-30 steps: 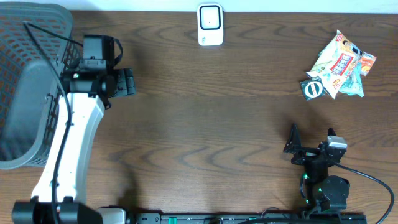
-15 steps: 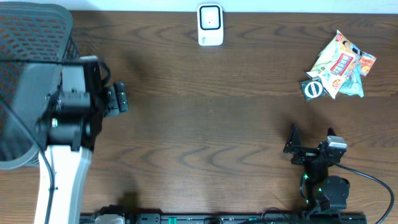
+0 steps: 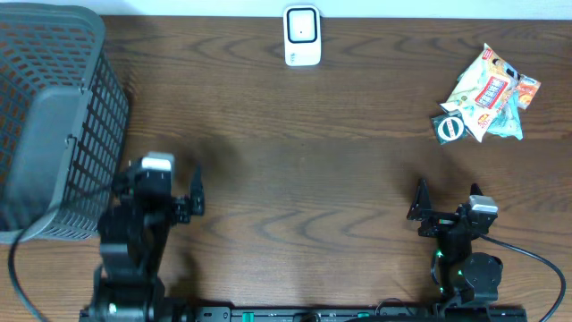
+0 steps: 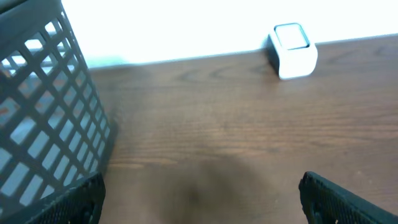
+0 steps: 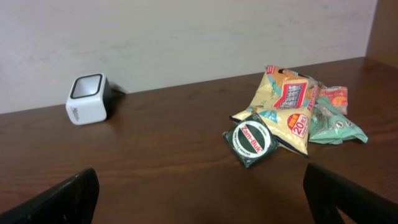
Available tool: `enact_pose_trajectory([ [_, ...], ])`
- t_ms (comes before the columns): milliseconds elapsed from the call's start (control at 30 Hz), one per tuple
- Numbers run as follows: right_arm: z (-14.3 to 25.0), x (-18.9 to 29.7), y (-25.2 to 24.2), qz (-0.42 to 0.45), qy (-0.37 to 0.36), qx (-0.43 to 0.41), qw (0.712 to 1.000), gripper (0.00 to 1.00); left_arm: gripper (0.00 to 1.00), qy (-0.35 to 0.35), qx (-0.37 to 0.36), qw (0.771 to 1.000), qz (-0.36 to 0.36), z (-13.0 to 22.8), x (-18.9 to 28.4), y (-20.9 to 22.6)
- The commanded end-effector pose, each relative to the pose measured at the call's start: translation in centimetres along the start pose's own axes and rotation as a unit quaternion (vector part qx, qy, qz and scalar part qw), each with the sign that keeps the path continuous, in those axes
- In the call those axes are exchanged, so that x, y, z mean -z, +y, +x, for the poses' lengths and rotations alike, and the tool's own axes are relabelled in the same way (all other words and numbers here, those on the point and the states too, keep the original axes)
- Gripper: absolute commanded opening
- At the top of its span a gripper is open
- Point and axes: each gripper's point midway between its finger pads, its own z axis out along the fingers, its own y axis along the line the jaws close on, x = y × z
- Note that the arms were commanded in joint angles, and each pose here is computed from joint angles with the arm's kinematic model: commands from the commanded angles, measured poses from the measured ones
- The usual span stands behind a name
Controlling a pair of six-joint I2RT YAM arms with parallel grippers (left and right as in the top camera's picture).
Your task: Scan the item barcode
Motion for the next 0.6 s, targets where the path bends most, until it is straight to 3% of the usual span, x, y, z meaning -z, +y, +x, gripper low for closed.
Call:
enact_pose_trajectory([
  [0, 0.0, 0.0, -0.1, 0.001, 0.000, 0.005, 1.000, 0.99, 0.98, -0.040, -0.011, 0.999, -0.003, 1.0, 1.0, -0.1],
  [567, 0.0, 0.0, -0.1, 0.001, -0.001, 0.005, 1.000, 0.99, 0.98, -0.186, -0.016, 0.982, -0.025, 1.8, 1.2, 0.0],
])
